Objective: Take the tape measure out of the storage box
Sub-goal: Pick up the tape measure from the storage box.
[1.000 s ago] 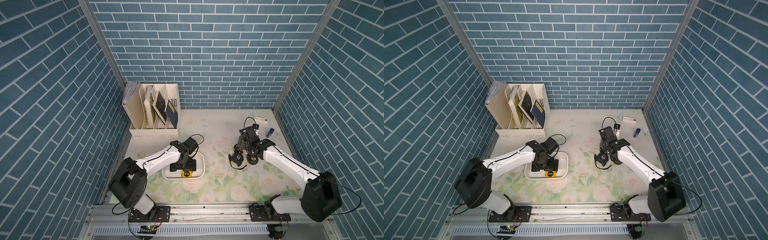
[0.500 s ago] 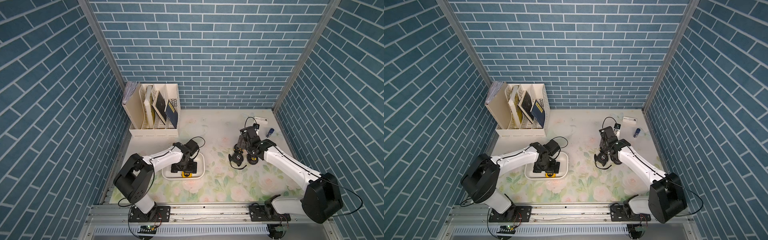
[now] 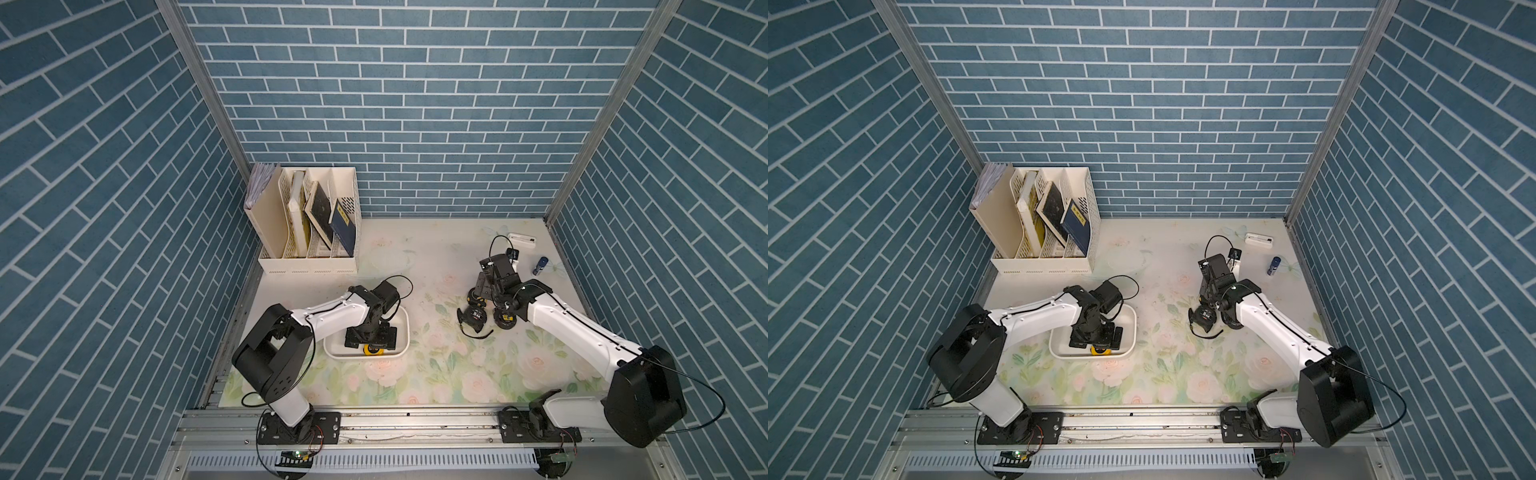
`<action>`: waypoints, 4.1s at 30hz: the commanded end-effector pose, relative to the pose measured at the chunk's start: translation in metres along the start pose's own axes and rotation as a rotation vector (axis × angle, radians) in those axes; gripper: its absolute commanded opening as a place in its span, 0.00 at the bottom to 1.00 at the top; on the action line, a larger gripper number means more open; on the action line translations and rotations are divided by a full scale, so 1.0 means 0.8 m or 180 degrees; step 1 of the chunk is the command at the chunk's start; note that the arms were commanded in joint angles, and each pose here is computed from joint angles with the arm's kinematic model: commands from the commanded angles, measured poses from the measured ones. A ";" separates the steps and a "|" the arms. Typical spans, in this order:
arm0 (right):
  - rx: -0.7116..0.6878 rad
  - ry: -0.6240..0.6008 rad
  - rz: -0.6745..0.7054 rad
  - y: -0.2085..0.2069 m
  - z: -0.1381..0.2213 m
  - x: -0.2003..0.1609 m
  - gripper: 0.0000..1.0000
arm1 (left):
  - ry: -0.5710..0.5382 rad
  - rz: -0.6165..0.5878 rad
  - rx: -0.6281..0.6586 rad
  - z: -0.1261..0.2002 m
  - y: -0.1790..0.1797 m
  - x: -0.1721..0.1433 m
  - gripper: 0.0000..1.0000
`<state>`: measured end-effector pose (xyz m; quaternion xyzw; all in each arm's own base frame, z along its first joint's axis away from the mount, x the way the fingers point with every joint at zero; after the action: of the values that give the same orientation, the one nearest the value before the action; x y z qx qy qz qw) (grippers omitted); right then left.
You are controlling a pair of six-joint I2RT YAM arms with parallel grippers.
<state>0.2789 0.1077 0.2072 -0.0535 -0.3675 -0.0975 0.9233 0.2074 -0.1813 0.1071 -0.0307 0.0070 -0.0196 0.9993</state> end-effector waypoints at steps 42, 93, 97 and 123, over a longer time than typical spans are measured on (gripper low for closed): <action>0.1182 -0.0350 0.0030 0.012 0.040 -0.005 0.92 | -0.1100 0.0272 -0.0448 0.176 -0.032 0.088 0.20; 0.3785 -0.1333 0.0542 0.189 0.152 0.010 0.62 | -0.1509 0.1163 -0.2769 0.269 -0.064 0.087 0.19; 0.3777 -0.1338 0.0581 0.200 0.148 0.014 0.60 | -0.1500 0.1171 -0.2765 0.268 -0.064 0.087 0.18; 0.3838 -0.1205 0.0464 0.223 0.131 0.013 0.00 | -0.1521 0.1180 -0.2879 0.264 -0.064 0.086 0.46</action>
<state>0.2524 0.2955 0.2756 0.4372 -0.4911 0.1952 0.7277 0.2838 -0.2219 0.3085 -0.4384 -0.2024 0.1841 0.8561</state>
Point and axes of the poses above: each gripper's point midway between its finger pads, its own z axis back along the fingers, its own y axis along the line the jaws close on, x = y × z, the point moved 8 cm from there along z, back along the fingers, and after that the axes turned 3 degrees about z, right-handed, at the moved point
